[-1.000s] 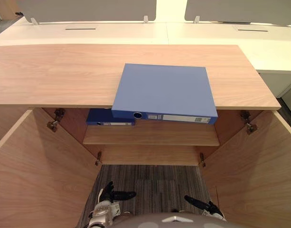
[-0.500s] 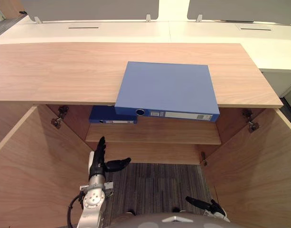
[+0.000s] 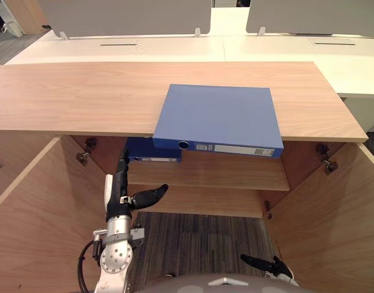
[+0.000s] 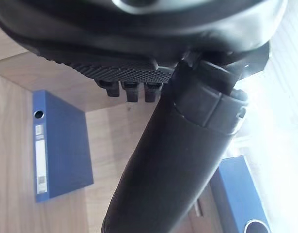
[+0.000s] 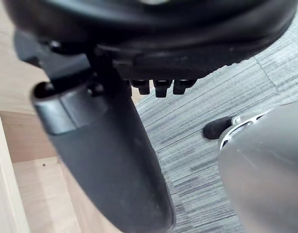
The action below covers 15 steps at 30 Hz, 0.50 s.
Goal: Walk over to the cabinet, pick up the folder, carry it to the office cabinet, place the folder inside the office cabinet, then close the office cabinet door
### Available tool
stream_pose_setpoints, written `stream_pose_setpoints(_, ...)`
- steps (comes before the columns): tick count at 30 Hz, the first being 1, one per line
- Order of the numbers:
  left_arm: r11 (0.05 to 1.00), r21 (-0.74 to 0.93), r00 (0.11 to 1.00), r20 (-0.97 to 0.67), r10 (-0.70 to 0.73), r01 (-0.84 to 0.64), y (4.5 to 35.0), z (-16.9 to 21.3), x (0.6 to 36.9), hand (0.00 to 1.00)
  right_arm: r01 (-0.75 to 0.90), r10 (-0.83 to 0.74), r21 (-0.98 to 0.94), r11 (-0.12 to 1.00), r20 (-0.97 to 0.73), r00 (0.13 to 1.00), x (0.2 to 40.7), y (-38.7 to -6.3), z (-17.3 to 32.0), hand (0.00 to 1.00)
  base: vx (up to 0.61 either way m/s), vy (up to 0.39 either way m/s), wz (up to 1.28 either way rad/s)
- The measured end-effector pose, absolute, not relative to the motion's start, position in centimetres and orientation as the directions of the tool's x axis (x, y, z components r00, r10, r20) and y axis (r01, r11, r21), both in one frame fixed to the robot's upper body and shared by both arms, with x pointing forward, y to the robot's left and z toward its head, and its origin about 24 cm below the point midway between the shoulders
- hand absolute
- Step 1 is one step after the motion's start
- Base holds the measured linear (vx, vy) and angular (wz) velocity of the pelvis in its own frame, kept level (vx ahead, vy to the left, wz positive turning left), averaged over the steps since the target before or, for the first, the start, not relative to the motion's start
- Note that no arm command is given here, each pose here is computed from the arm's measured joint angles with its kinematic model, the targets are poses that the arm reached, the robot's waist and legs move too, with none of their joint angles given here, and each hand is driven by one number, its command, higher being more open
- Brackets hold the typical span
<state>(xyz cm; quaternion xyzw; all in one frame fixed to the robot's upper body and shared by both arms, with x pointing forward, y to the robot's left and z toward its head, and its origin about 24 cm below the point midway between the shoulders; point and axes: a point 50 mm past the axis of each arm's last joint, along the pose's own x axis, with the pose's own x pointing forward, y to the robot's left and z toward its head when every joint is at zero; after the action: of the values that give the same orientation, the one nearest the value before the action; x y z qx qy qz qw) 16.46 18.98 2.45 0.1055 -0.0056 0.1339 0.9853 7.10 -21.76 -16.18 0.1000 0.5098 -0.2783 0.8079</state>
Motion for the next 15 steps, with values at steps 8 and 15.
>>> stream_pose_setpoints(8, 0.932, 0.172, 0.936, 0.209, 0.282, -0.319, 18.8, 6.1, 16.6, 1.0, 0.528, -0.354, -0.164, 0.834, -0.892, 0.282, 5.5, -22.0, -16.5, 1.0, -0.03, -0.04, 0.09)
stream_pose_setpoints(15, 0.927, 0.207, 0.929, 0.271, 0.254, -0.314, 18.8, 7.2, 17.0, 1.0, 0.527, -0.351, -0.173, 0.832, -0.9, 0.258, 4.5, -22.0, -16.6, 1.0, -0.01, -0.016, -0.03)
